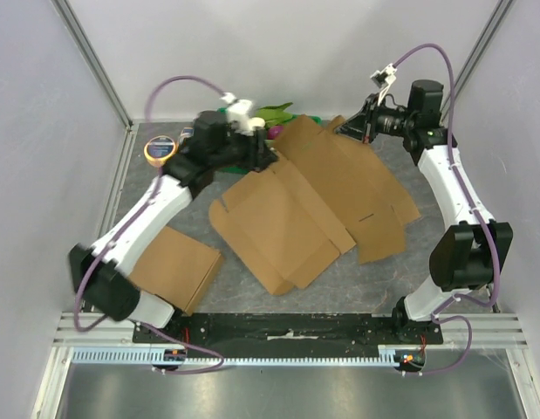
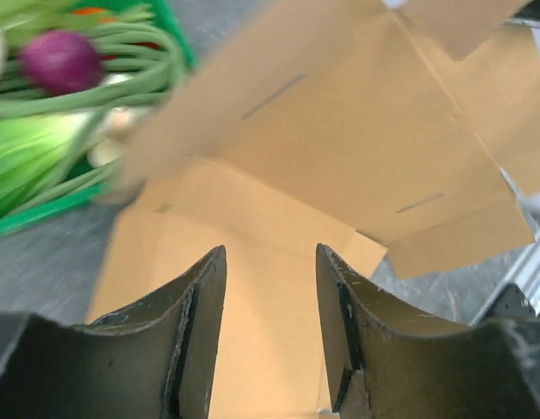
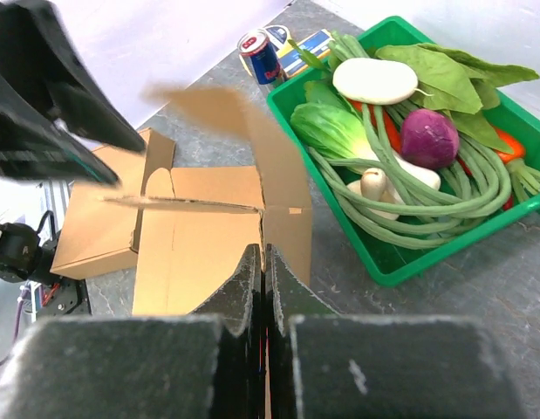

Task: Fold the paper box

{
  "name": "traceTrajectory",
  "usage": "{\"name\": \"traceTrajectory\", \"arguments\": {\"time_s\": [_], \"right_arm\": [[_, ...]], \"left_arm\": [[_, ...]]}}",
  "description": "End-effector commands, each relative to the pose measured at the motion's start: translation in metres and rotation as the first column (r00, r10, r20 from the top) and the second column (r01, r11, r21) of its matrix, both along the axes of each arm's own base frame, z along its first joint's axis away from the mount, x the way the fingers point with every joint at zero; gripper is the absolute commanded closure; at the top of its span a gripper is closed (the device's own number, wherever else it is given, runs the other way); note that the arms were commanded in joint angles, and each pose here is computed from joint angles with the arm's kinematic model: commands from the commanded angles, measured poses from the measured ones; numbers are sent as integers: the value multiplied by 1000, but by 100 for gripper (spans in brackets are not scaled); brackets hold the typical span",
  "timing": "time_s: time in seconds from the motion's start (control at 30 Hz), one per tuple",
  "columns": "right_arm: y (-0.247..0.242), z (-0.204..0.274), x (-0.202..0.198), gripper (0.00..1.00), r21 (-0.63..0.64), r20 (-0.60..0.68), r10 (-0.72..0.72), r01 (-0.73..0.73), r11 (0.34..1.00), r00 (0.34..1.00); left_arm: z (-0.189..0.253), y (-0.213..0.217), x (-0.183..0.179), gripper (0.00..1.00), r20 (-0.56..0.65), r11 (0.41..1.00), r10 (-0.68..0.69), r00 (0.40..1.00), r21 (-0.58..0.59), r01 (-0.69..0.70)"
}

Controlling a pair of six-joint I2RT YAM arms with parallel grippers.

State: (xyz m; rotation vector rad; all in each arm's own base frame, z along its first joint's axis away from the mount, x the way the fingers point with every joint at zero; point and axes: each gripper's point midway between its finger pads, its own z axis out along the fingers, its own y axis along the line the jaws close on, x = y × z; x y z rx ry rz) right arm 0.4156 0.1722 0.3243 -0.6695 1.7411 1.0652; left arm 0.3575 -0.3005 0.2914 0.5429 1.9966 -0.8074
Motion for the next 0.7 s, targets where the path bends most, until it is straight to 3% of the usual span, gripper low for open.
{"name": "traceTrajectory", "arguments": {"time_s": [0.0, 0.1, 0.23, 0.3, 0.43, 0.67], "right_arm": [[-4, 33, -11, 100, 24, 66, 18, -20, 1000, 998], [-2, 36, -16, 100, 30, 73, 45, -47, 998, 996], [-1, 38, -20, 100, 35, 78, 63, -66, 997, 995], [1, 40, -22, 100, 39, 77, 75, -78, 996, 994], [1, 44, -21, 100, 39, 88, 71, -75, 996, 994], [1, 41, -17, 100, 37, 85, 66, -69, 997, 994]], "left_arm": [[36, 79, -3, 49, 73, 945, 283, 956, -193, -265], [-2, 112, 15, 60, -79, 900, 387, 919, -184, -395], [-25, 87, 37, 67, -200, 933, 248, 948, -215, -289], [-16, 77, 51, 70, -198, 938, 215, 956, -231, -258], [-54, 70, 79, 81, -330, 948, 236, 914, -130, -291], [-76, 30, 68, 88, -365, 973, 112, 924, -149, -176]]}}
